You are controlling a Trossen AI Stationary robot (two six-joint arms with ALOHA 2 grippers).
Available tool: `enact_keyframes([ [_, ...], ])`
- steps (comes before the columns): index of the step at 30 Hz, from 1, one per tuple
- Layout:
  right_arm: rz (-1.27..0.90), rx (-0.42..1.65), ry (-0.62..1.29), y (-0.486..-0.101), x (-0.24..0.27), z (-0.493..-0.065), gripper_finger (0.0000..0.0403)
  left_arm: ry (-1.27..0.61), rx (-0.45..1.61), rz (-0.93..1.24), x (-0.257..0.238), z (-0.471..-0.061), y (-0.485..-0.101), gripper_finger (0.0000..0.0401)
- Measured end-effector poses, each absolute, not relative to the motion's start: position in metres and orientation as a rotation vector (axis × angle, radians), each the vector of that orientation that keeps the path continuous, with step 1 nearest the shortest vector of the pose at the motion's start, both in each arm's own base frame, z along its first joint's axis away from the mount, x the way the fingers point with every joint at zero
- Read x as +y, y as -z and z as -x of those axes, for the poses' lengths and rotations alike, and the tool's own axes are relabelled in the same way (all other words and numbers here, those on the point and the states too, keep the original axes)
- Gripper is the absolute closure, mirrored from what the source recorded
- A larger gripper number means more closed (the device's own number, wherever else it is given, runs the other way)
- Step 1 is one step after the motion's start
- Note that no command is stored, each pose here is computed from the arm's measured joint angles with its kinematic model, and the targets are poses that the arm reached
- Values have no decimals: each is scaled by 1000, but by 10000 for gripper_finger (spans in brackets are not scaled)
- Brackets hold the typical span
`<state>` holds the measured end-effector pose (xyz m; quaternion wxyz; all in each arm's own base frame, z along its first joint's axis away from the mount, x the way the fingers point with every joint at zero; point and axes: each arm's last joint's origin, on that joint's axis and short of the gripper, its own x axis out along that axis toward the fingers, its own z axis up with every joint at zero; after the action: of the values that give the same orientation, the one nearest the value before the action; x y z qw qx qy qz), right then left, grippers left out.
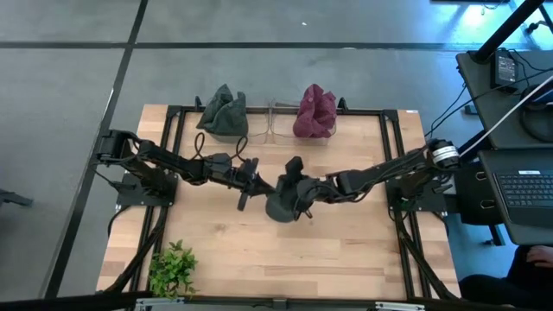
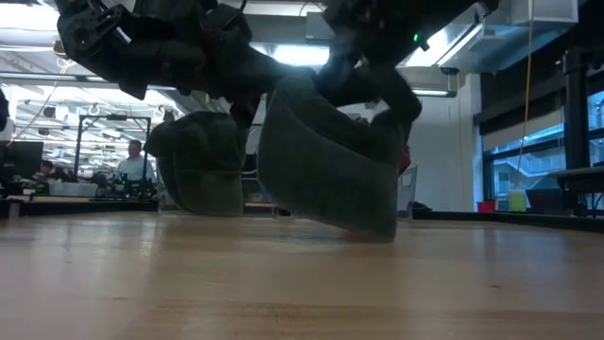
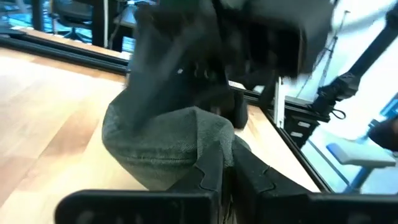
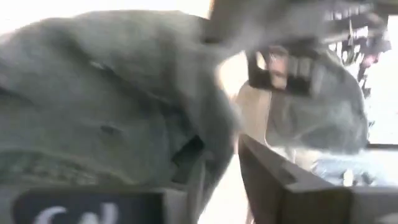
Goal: Pick & Place hat
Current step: Put the black cap into the left transparent bin
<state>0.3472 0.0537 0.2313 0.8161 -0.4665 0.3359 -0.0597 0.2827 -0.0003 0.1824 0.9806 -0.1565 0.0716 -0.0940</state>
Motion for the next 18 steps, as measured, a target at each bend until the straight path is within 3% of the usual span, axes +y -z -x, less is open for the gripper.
enact_keyframes([
  [9, 474, 603, 149, -281, 40, -311, 194, 285, 129, 169, -3, -282, -183, 392],
  [18, 57, 723, 145, -288, 27, -282, 177, 306, 83, 29, -4, -282, -186, 392],
])
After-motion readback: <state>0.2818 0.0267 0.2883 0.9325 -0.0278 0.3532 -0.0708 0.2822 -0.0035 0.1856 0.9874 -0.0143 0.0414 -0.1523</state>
